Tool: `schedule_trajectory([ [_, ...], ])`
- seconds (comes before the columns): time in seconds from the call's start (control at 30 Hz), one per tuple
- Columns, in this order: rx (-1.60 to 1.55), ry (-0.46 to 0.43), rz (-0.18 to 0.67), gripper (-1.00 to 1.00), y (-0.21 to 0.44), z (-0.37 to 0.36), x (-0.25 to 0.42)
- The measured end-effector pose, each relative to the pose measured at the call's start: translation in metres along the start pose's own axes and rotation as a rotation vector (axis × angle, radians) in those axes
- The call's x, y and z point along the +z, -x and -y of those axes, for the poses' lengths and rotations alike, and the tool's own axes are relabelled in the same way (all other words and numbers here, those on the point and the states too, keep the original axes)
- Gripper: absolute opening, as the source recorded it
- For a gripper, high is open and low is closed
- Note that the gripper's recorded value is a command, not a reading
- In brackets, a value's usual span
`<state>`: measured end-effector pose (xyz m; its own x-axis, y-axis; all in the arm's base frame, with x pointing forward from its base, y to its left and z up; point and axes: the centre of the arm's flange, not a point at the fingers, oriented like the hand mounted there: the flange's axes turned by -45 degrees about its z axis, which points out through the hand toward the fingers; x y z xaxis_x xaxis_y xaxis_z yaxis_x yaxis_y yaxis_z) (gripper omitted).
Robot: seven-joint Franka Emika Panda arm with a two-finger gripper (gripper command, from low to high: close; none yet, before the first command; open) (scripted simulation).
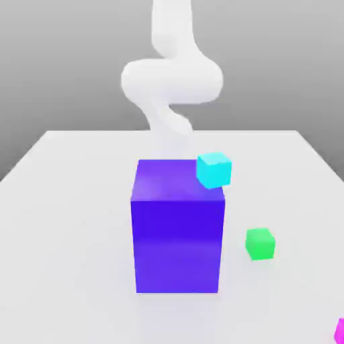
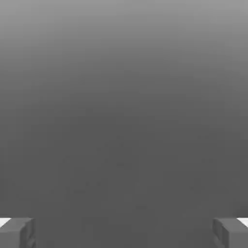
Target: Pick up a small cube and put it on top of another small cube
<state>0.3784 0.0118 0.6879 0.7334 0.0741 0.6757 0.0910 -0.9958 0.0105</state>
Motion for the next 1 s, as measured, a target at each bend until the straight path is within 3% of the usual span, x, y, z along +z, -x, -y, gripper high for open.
schedule_trajectory([
  [0.5, -0.553, -0.290, 0.305, 0.00, 0.019, 0.117, 0.241],
  [1.0, -1.167, -0.489, 0.556, 0.00, 0.173, 0.262, 0.432],
])
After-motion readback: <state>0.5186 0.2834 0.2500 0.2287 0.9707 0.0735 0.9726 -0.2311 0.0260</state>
